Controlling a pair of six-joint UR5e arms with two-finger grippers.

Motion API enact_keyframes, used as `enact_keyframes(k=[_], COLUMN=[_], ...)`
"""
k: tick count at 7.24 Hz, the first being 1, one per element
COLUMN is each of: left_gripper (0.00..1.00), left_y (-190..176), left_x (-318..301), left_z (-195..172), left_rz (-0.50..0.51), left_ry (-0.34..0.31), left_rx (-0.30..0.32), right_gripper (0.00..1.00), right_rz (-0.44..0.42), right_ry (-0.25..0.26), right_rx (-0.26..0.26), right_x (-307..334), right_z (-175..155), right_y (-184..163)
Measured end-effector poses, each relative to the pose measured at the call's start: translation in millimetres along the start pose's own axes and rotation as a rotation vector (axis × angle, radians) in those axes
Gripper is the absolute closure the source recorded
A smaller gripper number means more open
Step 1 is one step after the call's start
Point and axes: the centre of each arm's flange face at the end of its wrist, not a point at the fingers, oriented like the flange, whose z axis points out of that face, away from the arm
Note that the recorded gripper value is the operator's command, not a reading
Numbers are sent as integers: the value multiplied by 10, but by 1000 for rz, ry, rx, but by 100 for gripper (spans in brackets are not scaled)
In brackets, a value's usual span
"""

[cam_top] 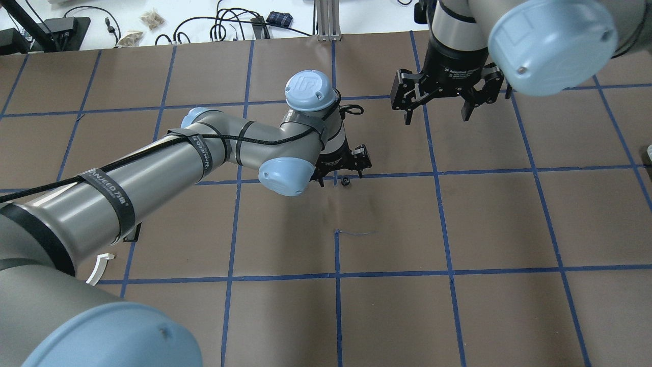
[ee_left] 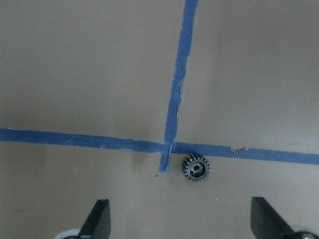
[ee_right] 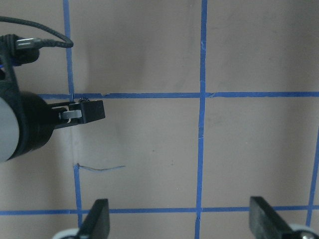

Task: Place bearing gear from tray to pile

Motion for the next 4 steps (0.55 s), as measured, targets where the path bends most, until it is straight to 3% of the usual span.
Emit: enact_keyframes(k=[1, 2, 4], left_gripper=[6, 29, 37], left_y=[12, 1, -35], left_x=[50, 72, 106], left_z=[114, 182, 207], left_rz=[-2, 2, -3], left_ry=[-23, -55, -66], left_rx=[7, 28, 56], right_gripper=[0, 0, 0], right_rz=[4, 8, 12], right_ry=[-9, -13, -15], right_rx=[3, 9, 24], right_x=[106, 172, 212], right_z=[-117, -205, -292], right_y=[58, 125, 200])
